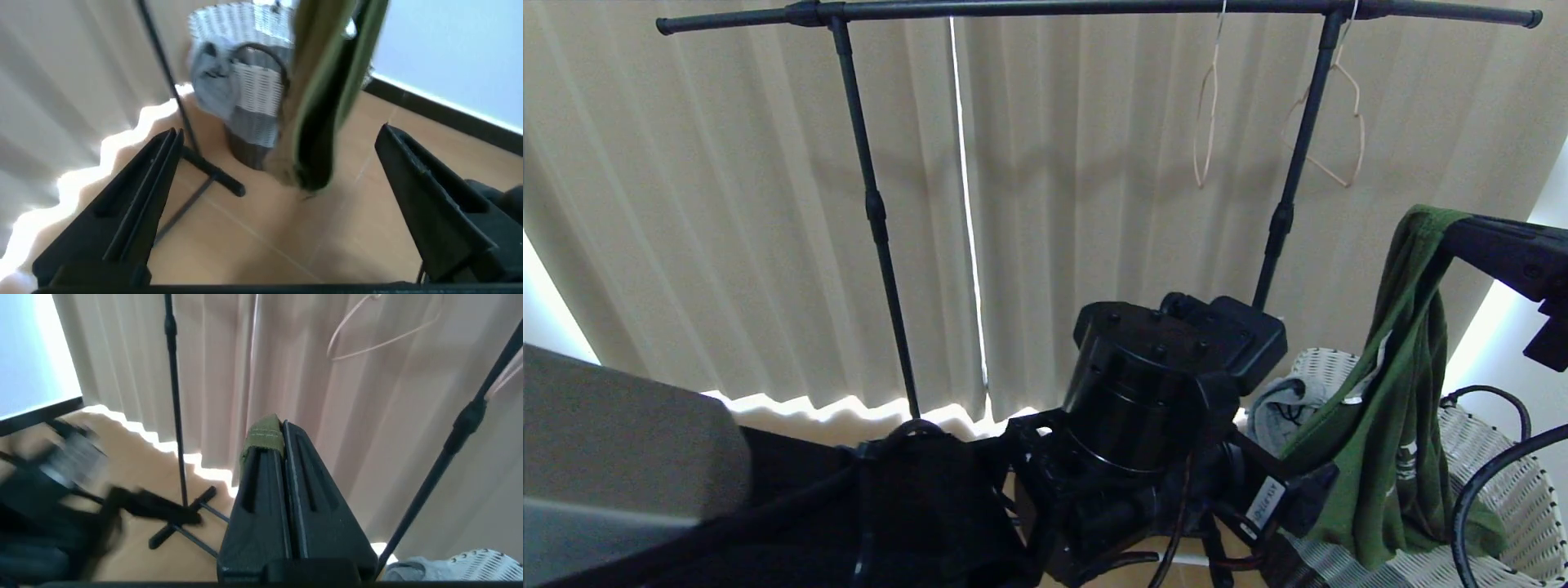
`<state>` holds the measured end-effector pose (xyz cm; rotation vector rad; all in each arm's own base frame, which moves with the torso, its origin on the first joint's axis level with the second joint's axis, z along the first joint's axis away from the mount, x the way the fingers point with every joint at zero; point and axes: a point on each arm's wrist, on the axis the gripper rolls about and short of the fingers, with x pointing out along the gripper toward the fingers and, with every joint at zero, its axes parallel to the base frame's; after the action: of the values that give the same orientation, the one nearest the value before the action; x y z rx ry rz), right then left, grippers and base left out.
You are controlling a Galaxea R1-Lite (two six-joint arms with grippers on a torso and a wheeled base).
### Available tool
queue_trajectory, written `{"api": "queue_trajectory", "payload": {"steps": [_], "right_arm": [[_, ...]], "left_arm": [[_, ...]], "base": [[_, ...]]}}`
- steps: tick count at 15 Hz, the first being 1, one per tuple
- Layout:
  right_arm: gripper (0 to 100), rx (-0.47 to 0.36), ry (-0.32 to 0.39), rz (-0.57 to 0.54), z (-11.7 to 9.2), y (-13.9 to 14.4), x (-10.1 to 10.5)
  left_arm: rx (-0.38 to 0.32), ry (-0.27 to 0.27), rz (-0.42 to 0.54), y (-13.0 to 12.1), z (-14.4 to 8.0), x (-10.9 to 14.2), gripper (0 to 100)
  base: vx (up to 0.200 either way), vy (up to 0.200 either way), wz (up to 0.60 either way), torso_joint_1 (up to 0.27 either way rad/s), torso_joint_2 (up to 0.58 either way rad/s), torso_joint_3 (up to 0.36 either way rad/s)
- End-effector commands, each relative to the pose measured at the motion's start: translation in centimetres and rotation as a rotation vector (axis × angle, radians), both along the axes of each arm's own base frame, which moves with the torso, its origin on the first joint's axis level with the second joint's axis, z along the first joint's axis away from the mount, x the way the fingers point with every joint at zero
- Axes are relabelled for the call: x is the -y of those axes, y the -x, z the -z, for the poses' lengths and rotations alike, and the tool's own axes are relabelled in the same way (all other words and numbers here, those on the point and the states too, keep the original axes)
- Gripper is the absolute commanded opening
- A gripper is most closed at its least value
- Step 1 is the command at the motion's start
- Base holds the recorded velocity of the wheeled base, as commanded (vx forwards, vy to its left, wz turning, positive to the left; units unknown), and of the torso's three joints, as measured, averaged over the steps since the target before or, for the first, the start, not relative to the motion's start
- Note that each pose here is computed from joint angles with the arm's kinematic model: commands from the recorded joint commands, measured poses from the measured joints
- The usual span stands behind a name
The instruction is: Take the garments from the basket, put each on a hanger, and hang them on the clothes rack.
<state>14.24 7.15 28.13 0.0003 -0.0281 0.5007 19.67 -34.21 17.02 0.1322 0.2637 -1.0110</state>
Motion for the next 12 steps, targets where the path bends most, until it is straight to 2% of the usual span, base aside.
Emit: {"api": "queue_trajectory", "payload": {"steps": [1,3,6,9,10,12], "right_arm": [[0,0.019,-0.009,-0.013,-0.3,0.7,0.2],[0,0.034,-0.016,-0.011,-0.5,1.3,0.5],[0,0.019,-0.011,-0.015,-0.3,1.7,0.7],[0,-0.002,-0.024,-0.014,-0.1,1.7,0.7],[0,-0.003,-0.023,-0.015,-0.1,1.8,0.7],[0,-0.015,-0.021,-0.014,0.1,1.6,0.6]], "left_arm": [[-0.008,-0.039,-0.036,-1.3,2.7,2.5,100],[0.014,-0.047,-0.131,-3.1,3.9,3.9,100],[0.006,-0.067,-0.153,-4.3,5.6,4.7,100],[-0.010,-0.092,-0.170,-4.8,6.4,3.9,100],[-0.017,-0.094,-0.171,-4.6,6.5,3.8,0],[-0.037,-0.096,-0.181,-4.4,6.6,3.2,0]], "base": [[0.000,0.000,0.00,0.000,0.00,0.000],[0.000,0.000,0.00,0.000,0.00,0.000],[0.000,0.000,0.00,0.000,0.00,0.000],[0.000,0.000,0.00,0.000,0.00,0.000],[0.000,0.000,0.00,0.000,0.00,0.000],[0.000,0.000,0.00,0.000,0.00,0.000]]}}
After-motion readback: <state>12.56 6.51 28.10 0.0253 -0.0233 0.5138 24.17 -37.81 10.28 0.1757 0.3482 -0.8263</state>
